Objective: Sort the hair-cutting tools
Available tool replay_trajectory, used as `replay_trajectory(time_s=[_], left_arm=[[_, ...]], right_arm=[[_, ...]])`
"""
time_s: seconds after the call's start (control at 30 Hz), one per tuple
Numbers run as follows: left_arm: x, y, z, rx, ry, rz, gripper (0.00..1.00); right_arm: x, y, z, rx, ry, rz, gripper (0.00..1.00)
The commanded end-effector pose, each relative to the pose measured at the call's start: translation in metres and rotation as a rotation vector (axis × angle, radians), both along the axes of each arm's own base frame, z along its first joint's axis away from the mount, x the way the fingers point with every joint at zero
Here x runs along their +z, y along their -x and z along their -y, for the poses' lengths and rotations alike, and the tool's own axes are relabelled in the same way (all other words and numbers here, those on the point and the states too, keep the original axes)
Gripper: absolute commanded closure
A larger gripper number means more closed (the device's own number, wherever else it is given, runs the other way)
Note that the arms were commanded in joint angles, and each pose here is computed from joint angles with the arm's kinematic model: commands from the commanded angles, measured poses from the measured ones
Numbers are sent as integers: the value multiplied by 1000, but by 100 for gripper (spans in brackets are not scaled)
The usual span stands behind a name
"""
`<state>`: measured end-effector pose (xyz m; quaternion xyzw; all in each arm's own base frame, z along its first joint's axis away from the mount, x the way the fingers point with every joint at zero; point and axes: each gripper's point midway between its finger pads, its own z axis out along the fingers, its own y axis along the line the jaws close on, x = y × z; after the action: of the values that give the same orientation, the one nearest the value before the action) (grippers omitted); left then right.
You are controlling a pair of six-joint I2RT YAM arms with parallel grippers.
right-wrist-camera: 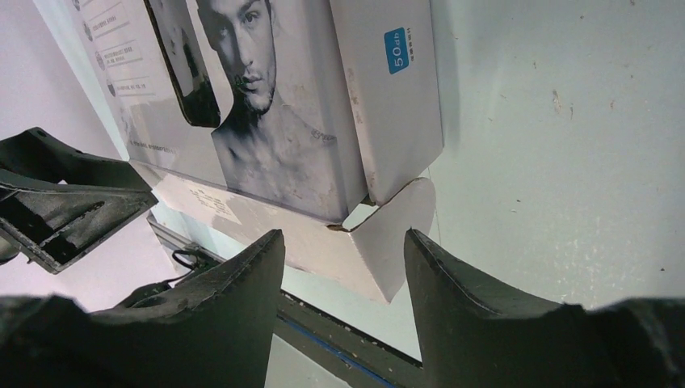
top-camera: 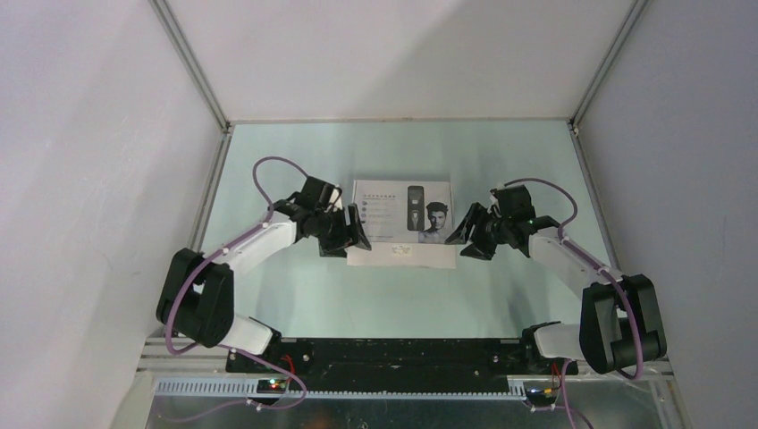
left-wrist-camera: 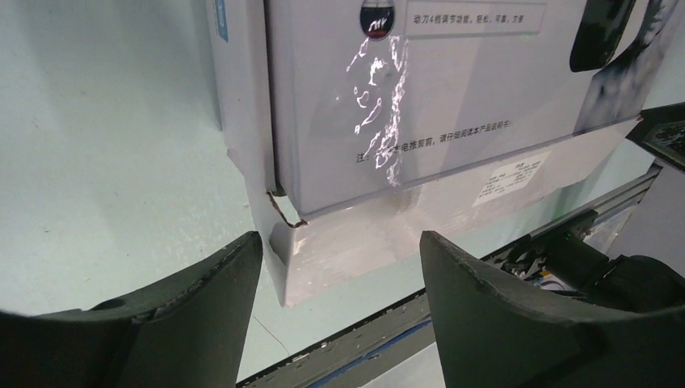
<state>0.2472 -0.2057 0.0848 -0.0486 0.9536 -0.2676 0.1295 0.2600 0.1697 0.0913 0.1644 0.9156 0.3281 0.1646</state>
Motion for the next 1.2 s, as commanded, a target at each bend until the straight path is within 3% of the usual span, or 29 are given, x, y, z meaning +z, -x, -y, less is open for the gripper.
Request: replay_trajectory(time_s=[0.0,0.5,1.17], left_arm=[[9,-2,0,-11,7,59,23],[25,-4,8,-17,50,80,25],[25,-4,8,-19,53,81,25]], right_arm=[[3,-3,-1,16,5,23,41],[25,1,-23,63,-141,28,53],[32,1,-16,25,-139,29,57]])
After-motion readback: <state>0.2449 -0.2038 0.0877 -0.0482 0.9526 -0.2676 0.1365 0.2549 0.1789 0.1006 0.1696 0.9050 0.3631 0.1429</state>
